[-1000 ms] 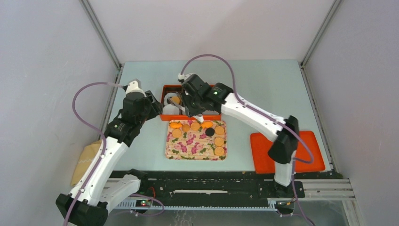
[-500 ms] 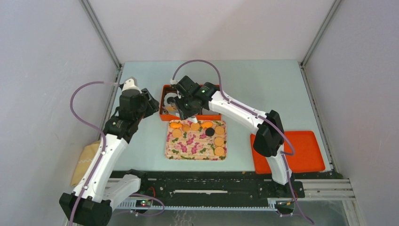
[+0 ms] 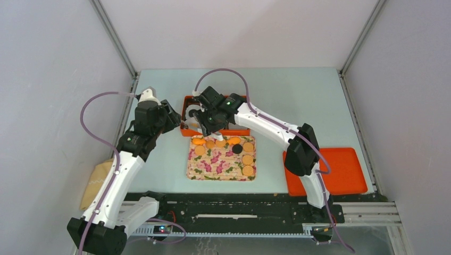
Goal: Pack the cookies
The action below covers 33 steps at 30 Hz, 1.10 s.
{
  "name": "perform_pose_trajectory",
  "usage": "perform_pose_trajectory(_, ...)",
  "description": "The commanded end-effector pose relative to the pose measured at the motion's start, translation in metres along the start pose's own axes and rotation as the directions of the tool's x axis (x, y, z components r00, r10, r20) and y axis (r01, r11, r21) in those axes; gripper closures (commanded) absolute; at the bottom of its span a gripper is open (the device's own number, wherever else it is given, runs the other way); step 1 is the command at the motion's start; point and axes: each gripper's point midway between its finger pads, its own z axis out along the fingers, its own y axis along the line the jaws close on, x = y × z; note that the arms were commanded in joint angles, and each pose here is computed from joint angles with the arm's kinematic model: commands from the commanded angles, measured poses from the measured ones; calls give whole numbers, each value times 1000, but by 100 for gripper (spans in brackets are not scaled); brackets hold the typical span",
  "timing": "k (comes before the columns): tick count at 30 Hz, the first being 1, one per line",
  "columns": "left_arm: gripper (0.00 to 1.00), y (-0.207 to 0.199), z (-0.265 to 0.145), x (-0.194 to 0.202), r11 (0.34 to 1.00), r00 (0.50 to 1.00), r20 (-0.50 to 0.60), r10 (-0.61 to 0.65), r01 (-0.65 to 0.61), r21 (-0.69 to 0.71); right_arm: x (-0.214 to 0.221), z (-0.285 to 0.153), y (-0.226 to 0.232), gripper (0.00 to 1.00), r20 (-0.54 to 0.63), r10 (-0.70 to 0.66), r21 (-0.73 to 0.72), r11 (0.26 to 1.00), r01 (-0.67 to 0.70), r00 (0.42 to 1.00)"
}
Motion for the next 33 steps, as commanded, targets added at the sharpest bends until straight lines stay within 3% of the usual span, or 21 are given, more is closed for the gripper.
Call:
perform_pose_trajectory(1, 45, -14, -4, -16, 998, 999, 40, -13, 10, 60, -23, -16, 7, 48, 73, 5, -31, 1000, -3, 997)
perform_pose_trajectory(9, 45, -17, -9, -20, 997, 998, 59, -27, 22, 78, -25, -91, 13, 50, 215, -4, 14, 1000, 1, 977)
perform_pose_trajectory(17, 46, -19, -9, -12, 994, 998, 43, -53, 49, 101, 45, -136, 27, 51, 203, -13, 12, 1000, 10, 979)
perform_pose_trajectory(26, 46, -19, -11, -6, 991, 997, 30, -70, 66, 117, 142, -102, 46, 51, 4, -15, 3, 1000, 15, 1000)
perform_pose_trajectory(33, 46, -20, -19, -10, 990, 996, 48, -74, 68, 125, 148, -71, 40, 52, -27, -28, 49, 998, 29, 999)
